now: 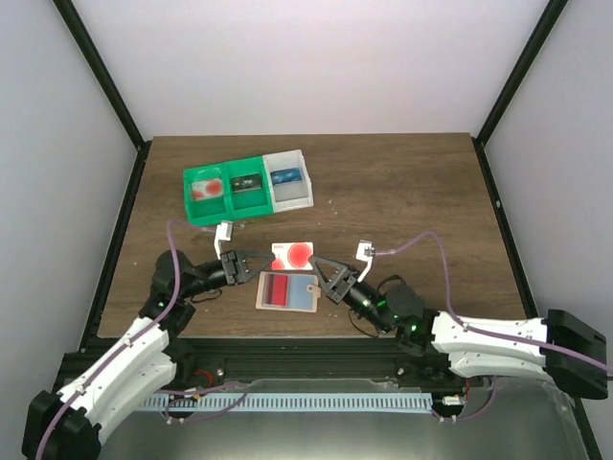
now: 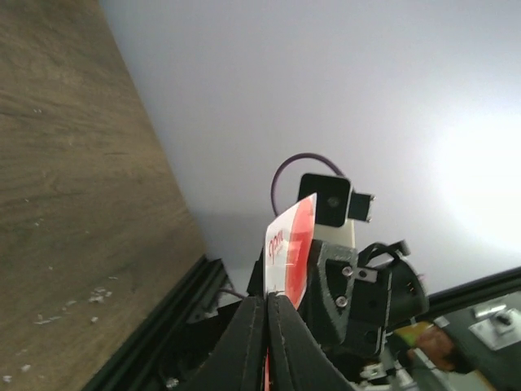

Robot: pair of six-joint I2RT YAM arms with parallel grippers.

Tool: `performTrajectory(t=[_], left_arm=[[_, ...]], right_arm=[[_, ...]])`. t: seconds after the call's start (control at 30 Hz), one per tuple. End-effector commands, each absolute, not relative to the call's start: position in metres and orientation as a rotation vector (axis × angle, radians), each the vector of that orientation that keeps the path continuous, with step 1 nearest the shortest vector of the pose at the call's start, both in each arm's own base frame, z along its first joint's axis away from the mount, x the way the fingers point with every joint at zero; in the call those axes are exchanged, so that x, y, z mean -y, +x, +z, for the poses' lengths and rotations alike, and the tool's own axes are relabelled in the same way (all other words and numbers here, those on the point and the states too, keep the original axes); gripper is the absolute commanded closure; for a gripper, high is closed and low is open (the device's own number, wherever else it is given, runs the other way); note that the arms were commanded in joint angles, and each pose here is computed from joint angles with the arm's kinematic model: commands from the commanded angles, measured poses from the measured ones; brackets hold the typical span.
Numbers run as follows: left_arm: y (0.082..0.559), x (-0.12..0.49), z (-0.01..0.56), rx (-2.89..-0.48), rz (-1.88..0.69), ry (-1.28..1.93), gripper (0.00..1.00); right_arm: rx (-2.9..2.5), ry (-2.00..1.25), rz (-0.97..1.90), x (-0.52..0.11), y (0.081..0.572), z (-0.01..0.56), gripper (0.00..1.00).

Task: Take the credit cards out of the card holder

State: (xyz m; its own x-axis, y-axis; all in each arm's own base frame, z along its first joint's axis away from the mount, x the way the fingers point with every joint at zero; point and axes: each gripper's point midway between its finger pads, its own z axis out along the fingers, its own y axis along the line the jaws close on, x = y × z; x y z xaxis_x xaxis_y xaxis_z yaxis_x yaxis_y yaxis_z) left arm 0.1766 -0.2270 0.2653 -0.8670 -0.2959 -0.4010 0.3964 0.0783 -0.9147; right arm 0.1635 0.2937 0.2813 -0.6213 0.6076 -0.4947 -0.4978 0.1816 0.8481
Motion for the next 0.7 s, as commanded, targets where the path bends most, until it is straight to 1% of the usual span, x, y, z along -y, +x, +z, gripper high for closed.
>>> performTrajectory(t=[0.0,0.1,0.13,0.2,0.23,0.27,0.43,0.5,0.53,0.67], left_arm=[[0.173,0.229,0.271,-1.818,-1.88,0.145,1.0],[0.178,0.228,0.272,-1.813,-1.837,0.147,1.0],[0.181,0.227,0.272,-1.807,-1.811,0.14,1.0],[0.187,0.222,0.271,-1.797,-1.74,0.121,1.0],[0.19,0.219,0.271,-1.785,-1.701,0.111,1.0],[0.193,0.216,0.271,-1.774,-1.663,0.101,1.0],[0.231,0.193,0.26,-1.839,-1.511,0.036,1.0],[0.251,0.175,0.257,-1.855,-1.466,-0.014,1.0],[0.26,0.165,0.257,-1.863,-1.446,-0.033,1.0],[0.3,0.111,0.258,-1.88,-1.33,-0.137,1.0]], right_arm=[[-1.547,0.16,1.63,-0.295,0.167,0.295,1.0],[-1.568,0.158,1.634,-0.297,0.166,0.289,0.99],[-1.585,0.154,1.624,-0.297,0.166,0.286,0.95],[-1.631,0.146,1.602,-0.298,0.165,0.277,0.83],[-1.662,0.141,1.587,-0.298,0.164,0.271,0.76],[-1.686,0.137,1.578,-0.297,0.163,0.267,0.65],[-1.761,0.091,1.528,-0.287,0.156,0.249,0.23],[-1.769,0.087,1.533,-0.281,0.152,0.247,0.02],[-1.764,0.081,1.539,-0.278,0.15,0.247,0.0],[-1.717,0.041,1.533,-0.266,0.145,0.261,0.0]])
